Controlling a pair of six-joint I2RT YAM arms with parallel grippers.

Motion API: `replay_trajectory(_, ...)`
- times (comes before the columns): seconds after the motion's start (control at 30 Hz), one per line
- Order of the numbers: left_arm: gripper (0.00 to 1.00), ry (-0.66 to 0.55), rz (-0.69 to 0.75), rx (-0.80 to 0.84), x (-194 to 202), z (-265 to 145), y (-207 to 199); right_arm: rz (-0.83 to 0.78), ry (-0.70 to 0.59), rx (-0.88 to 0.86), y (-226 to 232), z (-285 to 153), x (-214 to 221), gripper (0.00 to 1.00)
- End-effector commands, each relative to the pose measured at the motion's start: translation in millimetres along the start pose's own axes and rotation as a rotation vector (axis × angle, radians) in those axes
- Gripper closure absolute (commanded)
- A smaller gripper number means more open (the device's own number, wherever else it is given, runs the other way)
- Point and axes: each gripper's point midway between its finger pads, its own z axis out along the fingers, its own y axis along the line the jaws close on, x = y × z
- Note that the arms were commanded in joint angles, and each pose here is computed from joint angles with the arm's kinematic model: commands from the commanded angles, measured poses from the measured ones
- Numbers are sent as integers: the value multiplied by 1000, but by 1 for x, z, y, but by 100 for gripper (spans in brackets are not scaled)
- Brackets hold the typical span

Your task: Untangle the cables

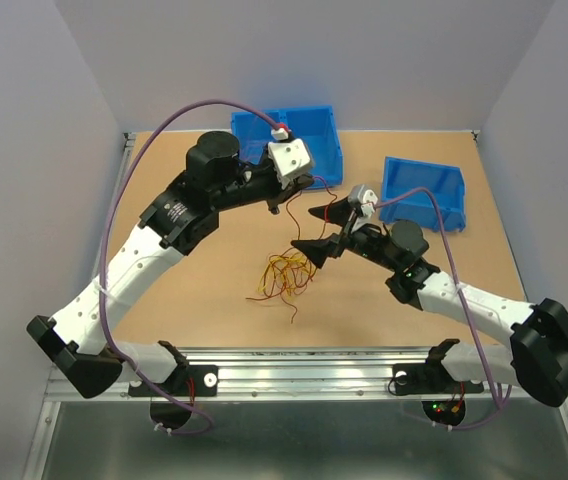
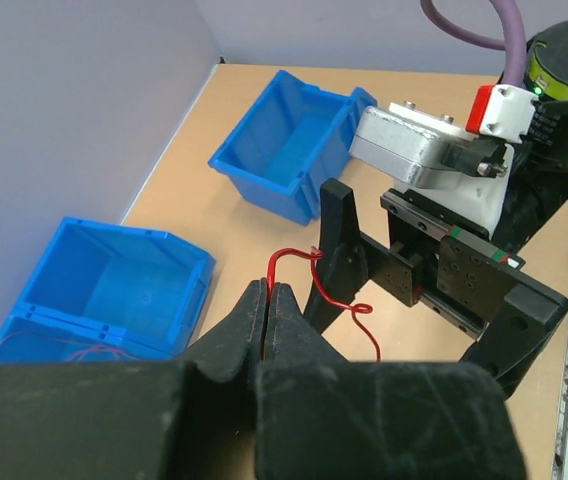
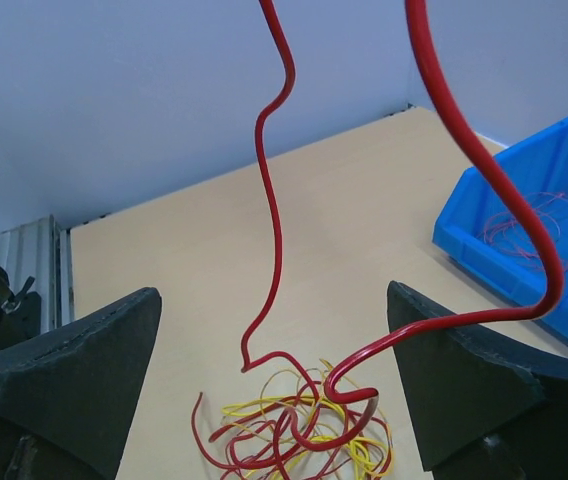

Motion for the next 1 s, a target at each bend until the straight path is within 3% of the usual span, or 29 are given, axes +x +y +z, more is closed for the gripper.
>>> replay_trajectory(0.0, 100, -77, -5, -62, -25, 0, 11, -19, -58, -10, 3, 4, -9, 1)
replay_trajectory(0.4, 100, -136, -180, -308, -59, -7, 58, 16, -32, -35, 11, 28, 0, 12)
replay_trajectory(0.57, 100, -123, -260, -402, -55, -13, 71, 26, -47, 44, 6, 43, -2, 23)
replay_trajectory(0.8, 100, -148, -293, -477, -54, -26, 80, 26, -72, 205, -10, 49, -2, 20)
replay_trajectory(0.97, 100, -153, -306, -478, -55, -28, 79, -3, -89, 365, -19, 56, -2, 29)
